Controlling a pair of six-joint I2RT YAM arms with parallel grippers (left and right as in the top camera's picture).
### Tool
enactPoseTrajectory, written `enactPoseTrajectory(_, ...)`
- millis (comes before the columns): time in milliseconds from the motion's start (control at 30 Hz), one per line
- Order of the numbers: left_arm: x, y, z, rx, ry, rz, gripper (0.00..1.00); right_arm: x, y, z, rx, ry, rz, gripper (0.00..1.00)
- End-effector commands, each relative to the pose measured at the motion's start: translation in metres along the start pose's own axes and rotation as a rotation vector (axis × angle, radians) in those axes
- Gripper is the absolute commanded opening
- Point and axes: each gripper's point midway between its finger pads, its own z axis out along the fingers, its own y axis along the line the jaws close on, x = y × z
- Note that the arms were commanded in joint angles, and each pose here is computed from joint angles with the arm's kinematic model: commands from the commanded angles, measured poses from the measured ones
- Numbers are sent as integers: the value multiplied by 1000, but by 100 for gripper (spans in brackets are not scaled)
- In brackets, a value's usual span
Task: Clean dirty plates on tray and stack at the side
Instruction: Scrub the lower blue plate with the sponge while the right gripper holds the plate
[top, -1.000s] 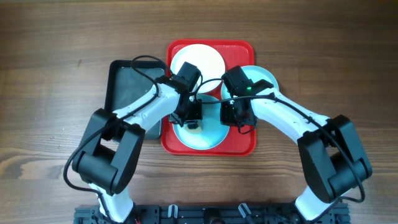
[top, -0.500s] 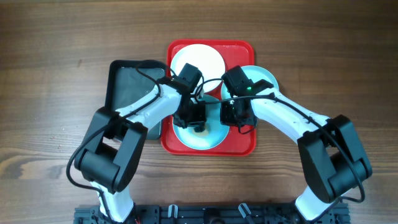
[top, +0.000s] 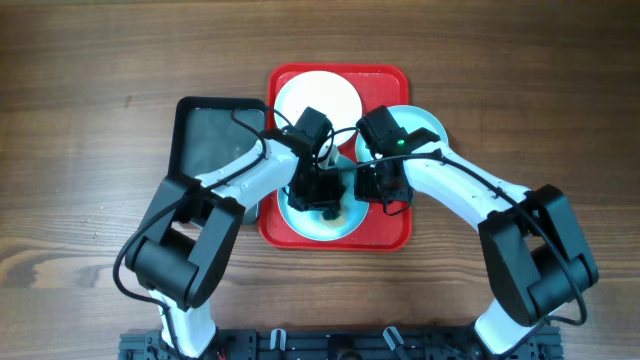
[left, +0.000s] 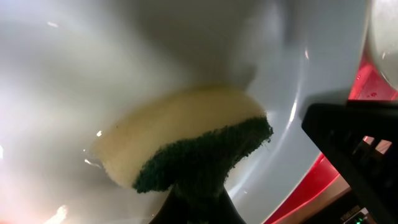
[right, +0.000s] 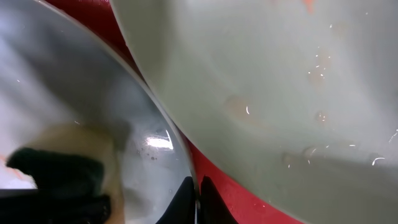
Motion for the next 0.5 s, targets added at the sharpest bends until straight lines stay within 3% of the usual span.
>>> enactPoseTrajectory(0,32,11,33,-39,123,-27,4,1,11,5,-47,13,-4,4)
enactPoseTrajectory(467,33,-2,33,26,135,-14,4,1,11,5,-48,11,-4,4)
